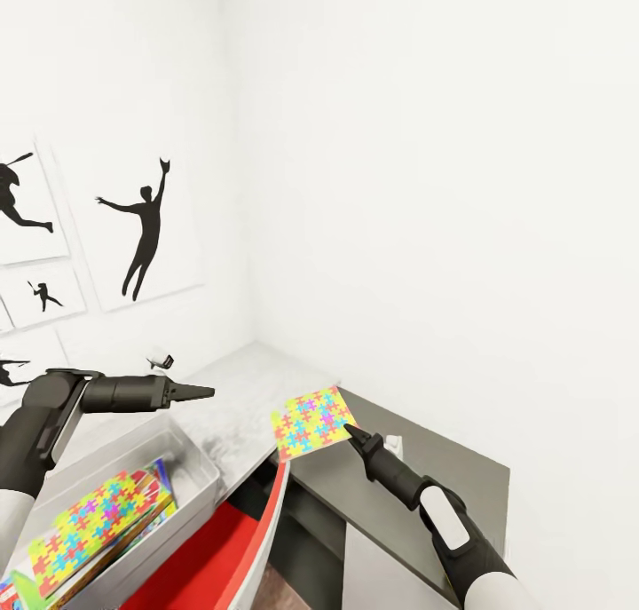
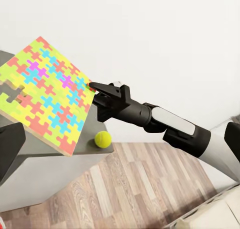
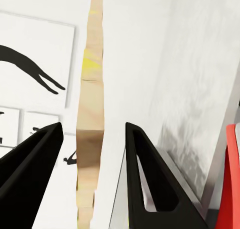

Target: Put all the toys in the child's room - the three board games (two on the bed and one on the table), the two jigsaw puzzles on the table, and the tennis ball on the table - inside the toy box on the table in the child's room.

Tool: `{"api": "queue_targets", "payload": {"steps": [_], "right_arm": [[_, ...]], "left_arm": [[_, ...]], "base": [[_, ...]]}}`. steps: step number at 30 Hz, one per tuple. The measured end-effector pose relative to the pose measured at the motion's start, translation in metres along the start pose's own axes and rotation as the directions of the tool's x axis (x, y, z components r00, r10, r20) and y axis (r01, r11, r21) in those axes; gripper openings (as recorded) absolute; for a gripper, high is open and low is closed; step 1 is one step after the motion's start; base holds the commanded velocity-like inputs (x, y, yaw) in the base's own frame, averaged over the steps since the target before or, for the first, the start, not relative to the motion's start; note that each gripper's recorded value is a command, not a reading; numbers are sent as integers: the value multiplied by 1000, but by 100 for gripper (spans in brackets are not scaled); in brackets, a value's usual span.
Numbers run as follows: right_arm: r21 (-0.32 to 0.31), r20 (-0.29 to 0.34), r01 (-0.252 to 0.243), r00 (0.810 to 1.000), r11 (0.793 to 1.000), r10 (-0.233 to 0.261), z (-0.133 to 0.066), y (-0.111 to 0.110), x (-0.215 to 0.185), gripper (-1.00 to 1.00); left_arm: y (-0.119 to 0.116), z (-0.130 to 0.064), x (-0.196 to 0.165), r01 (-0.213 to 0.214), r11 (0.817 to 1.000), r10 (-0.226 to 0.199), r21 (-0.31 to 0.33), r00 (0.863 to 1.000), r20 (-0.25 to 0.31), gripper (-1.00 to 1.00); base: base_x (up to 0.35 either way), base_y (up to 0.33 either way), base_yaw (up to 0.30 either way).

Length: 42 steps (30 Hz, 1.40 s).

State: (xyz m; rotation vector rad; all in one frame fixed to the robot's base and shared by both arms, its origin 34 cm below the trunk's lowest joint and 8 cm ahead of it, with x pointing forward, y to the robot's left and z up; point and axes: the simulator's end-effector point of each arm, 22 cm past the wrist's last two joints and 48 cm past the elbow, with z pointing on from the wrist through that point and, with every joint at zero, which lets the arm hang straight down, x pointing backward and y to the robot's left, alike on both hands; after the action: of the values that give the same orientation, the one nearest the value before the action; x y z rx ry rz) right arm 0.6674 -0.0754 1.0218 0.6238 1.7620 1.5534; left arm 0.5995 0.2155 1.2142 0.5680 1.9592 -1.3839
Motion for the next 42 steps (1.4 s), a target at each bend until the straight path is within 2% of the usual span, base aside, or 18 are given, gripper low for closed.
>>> {"api": "queue_targets", "payload": {"steps": [14, 15, 18, 19, 21, 26, 29, 35, 42], "right_arm": [[-2, -4, -7, 1000, 1000, 7, 4, 3, 3, -100], [-10, -2, -1, 1000, 1000, 1, 7, 9, 0, -100], [-54, 12, 52, 999, 997, -52, 21, 49, -23, -100], [-49, 12, 69, 998, 996, -69, 26, 59, -29, -100], [4, 5, 96, 995, 995, -96, 36, 68, -41, -100], [122, -12, 114, 994, 986, -113, 60, 78, -46, -100], [158, -16, 123, 992, 980, -122, 69, 85, -47, -100], [173, -4, 137, 990, 975, -139, 70, 88, -53, -100], [180, -4, 141, 990, 973, -142, 70, 86, -53, -100]], "left_arm": [[0, 1, 0, -1, 1000, 1, 2, 1000, -1, 100], [-1, 2, 0, -2, 1000, 2, 3, 1000, -1, 100], [-1, 3, 0, -2, 1000, 2, 5, 1000, -1, 100], [-1, 3, 0, -3, 1000, 3, 5, 1000, -1, 100], [-1, 2, 0, -3, 1000, 3, 4, 1000, 0, 100], [0, -1, 0, -3, 1000, 3, -1, 1000, 1, 100], [0, -1, 0, -3, 1000, 3, -2, 1000, 1, 100], [1, -5, -3, -4, 1000, 4, -5, 1000, 14, 100], [0, -11, -9, -7, 1000, 7, -8, 999, 39, 100]], "base": [[0, 0, 265], [0, 0, 206], [0, 0, 90], [0, 0, 35], [0, 0, 20], [0, 0, 7], [0, 0, 1], [0, 0, 29], [0, 0, 237]]}}
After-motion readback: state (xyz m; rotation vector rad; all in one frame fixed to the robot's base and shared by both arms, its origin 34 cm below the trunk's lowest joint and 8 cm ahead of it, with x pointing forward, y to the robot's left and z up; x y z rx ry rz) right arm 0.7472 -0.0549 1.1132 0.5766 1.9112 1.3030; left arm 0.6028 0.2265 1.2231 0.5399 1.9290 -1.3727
